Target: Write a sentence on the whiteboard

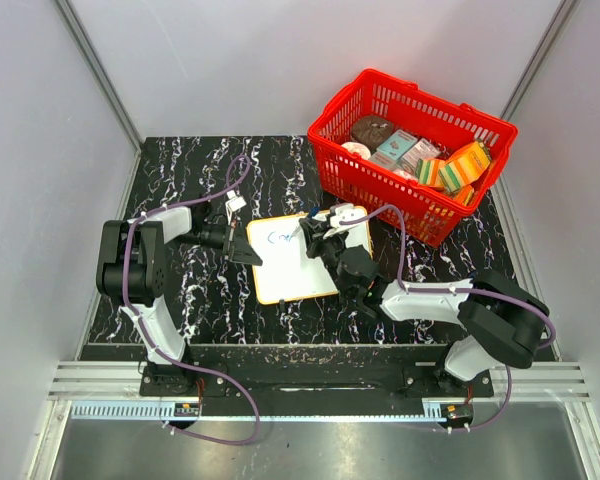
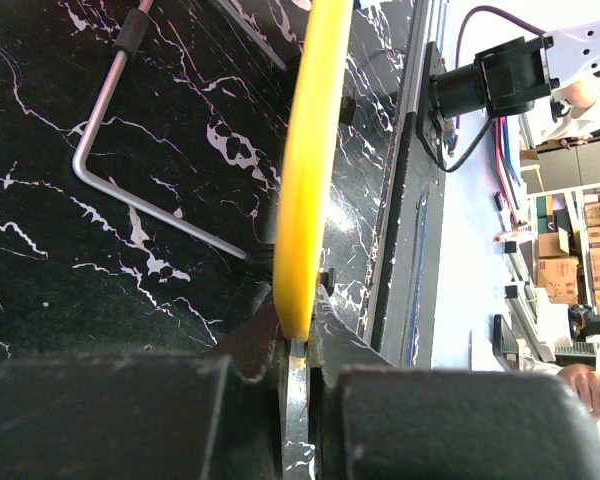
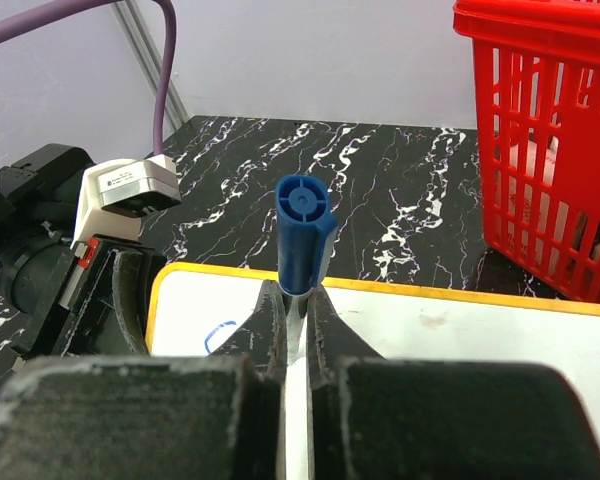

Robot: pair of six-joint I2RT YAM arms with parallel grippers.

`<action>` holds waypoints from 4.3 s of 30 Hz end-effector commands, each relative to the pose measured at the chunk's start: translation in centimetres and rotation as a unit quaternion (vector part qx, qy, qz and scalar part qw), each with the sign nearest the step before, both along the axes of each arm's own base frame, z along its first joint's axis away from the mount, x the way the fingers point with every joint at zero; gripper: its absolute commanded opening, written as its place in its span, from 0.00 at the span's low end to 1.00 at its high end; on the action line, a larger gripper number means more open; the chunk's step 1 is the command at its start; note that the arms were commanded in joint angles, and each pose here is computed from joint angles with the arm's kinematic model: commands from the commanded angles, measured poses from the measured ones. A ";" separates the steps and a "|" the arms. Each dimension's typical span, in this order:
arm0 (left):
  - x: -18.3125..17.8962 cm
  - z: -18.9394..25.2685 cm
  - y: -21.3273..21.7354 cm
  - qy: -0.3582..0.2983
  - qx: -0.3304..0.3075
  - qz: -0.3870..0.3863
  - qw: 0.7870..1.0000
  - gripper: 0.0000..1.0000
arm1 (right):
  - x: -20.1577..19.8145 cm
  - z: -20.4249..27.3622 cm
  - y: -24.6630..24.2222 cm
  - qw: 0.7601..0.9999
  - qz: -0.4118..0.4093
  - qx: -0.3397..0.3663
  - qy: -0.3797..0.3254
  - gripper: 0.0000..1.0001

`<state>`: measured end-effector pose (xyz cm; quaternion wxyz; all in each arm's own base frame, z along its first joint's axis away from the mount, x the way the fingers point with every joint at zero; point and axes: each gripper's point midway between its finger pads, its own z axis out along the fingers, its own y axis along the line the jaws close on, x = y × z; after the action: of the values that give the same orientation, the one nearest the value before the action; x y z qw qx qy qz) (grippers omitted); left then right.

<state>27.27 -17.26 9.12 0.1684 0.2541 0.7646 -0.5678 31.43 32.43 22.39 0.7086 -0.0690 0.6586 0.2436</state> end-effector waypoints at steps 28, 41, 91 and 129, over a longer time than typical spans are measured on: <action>0.3 -2.5 0.9 -0.020 0.065 -0.013 0.998 0.00 | -1.0 1.9 -1.8 1.000 0.006 0.026 -0.014 0.00; 0.3 -2.3 0.9 -0.023 0.065 -0.013 0.998 0.00 | -0.9 5.0 -2.6 0.998 -0.001 0.040 -0.039 0.00; 0.3 -2.4 0.9 -0.021 0.065 -0.013 0.998 0.00 | 0.4 4.4 -1.3 0.998 0.055 0.033 -0.021 0.00; 0.3 -2.4 0.9 -0.023 0.064 -0.014 0.998 0.00 | 1.5 1.3 -1.4 0.999 0.026 0.019 0.006 0.00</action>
<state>27.20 -17.25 9.14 0.1677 0.2551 0.7642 -0.5681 32.23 31.27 22.61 0.6887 -0.0900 0.6638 0.2775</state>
